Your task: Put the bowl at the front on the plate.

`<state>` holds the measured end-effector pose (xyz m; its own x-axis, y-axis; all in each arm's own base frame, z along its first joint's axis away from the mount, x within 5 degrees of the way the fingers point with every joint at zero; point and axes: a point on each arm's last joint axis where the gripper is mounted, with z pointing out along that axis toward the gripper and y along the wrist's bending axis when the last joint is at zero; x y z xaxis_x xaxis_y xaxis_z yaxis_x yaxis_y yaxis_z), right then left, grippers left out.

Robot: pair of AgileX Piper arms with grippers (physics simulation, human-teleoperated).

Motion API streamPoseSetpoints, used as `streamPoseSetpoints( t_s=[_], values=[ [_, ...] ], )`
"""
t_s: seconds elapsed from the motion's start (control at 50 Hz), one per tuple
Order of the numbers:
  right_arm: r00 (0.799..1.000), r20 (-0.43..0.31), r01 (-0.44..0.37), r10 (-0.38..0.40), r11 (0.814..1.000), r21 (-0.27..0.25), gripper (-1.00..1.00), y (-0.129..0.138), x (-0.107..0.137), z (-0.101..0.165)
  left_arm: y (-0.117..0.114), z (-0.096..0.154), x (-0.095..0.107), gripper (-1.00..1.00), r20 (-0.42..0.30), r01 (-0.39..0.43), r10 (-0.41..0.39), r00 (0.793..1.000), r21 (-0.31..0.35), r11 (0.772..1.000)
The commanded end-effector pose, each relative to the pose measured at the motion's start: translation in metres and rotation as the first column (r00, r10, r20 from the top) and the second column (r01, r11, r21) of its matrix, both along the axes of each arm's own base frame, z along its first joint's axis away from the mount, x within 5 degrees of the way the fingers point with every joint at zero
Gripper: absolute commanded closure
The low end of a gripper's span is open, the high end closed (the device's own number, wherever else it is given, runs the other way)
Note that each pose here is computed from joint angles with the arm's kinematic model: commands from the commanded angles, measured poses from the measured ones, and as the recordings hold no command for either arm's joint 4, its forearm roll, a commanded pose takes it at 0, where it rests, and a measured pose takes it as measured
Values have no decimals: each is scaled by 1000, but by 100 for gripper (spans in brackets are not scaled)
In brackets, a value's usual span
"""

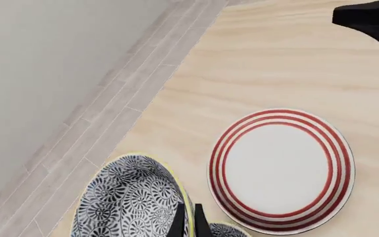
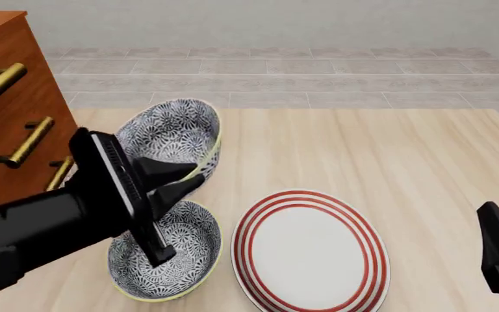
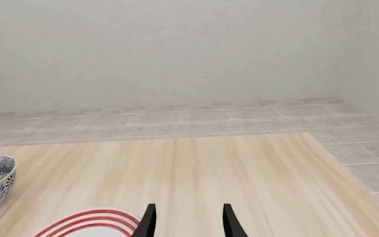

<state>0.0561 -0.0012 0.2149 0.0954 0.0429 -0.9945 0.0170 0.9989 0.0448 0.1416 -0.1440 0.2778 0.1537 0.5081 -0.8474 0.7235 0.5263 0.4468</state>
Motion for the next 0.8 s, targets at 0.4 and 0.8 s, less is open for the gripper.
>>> streamPoseSetpoints(
  t_s=[0.4, 0.8],
  values=[
    [1000, -3, 1, -1, 1000, 0, -100, 0, 0, -1, -62, -10, 12, 100, 62, 176, -184, 981, 122, 977],
    [1000, -6, -1, 1, 1000, -2, -100, 0, 0, -1, -101, 1, 12, 100, -32, 239, -237, 971, 114, 964]
  ],
)
